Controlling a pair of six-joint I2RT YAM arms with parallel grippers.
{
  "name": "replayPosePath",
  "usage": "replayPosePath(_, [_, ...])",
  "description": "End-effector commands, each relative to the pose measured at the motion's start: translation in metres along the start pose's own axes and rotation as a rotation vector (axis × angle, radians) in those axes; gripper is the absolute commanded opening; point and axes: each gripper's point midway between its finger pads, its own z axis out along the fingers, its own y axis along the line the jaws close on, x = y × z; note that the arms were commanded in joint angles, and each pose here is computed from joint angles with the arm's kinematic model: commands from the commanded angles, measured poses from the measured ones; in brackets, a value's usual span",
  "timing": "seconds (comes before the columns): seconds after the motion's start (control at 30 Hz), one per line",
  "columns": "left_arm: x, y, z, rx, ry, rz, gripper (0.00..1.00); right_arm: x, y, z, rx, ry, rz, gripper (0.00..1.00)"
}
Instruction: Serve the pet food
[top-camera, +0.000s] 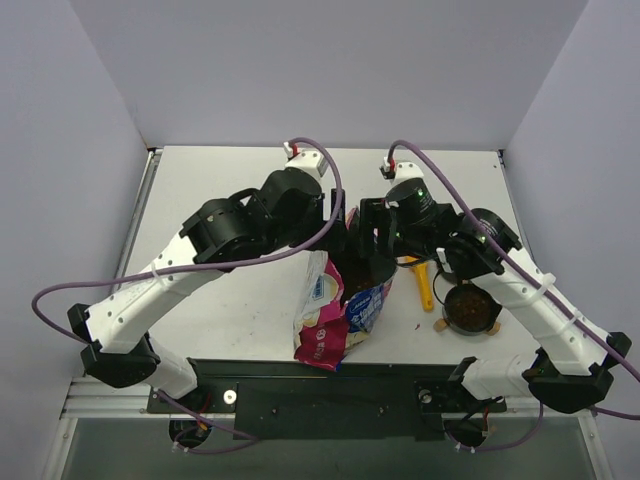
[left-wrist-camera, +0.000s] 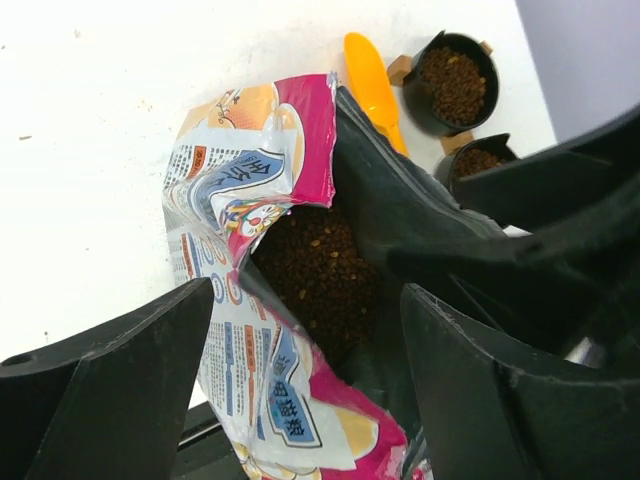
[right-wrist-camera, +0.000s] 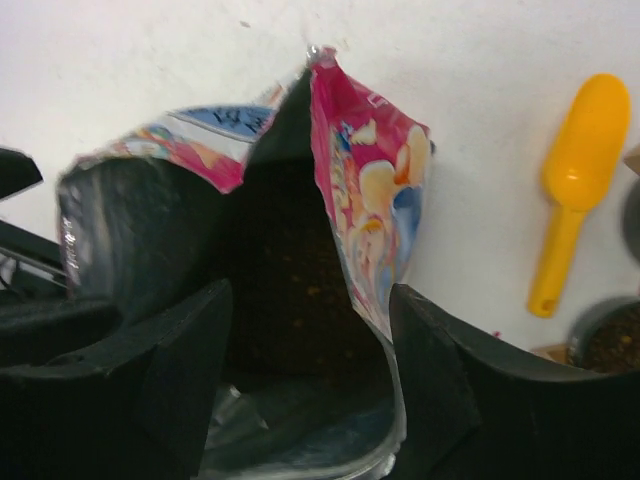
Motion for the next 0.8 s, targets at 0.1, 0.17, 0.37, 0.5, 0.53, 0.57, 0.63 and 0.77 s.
replayPosePath(0.1, [0.015,0.013,0.015,-0.094,0.062,0.007,0.7,0.03,-0.052,-0.029,0.159,0.157,-0.215,0.63])
replayPosePath(0.17, [0.016,0.017,0.014,-0.104,0.058,0.008,0.64,0.035,-0.057,-0.032,0.173,0.158,-0.19,0.63])
replayPosePath(0.37, [0.023,0.019,0.021,-0.105,0.082,0.018,0.49,0.05,-0.05,-0.028,0.159,0.205,-0.031,0.56])
replayPosePath(0.5, [0.035,0.02,0.03,-0.124,0.144,0.043,0.55,0.061,-0.043,-0.02,0.161,0.253,0.051,0.39])
replayPosePath(0.53, [0.037,0.02,0.03,-0.127,0.155,0.049,0.55,0.063,-0.042,-0.019,0.162,0.26,0.061,0.36])
replayPosePath(0.57, [0.039,0.02,0.032,-0.128,0.165,0.059,0.54,0.066,-0.043,-0.017,0.168,0.27,0.068,0.36])
replayPosePath(0.63, [0.04,0.019,0.034,-0.12,0.17,0.069,0.45,0.07,-0.042,-0.014,0.162,0.275,0.083,0.26])
replayPosePath(0.77, [0.031,0.012,0.035,-0.074,0.144,0.075,0.09,0.063,-0.017,-0.011,0.047,0.252,0.158,0.0])
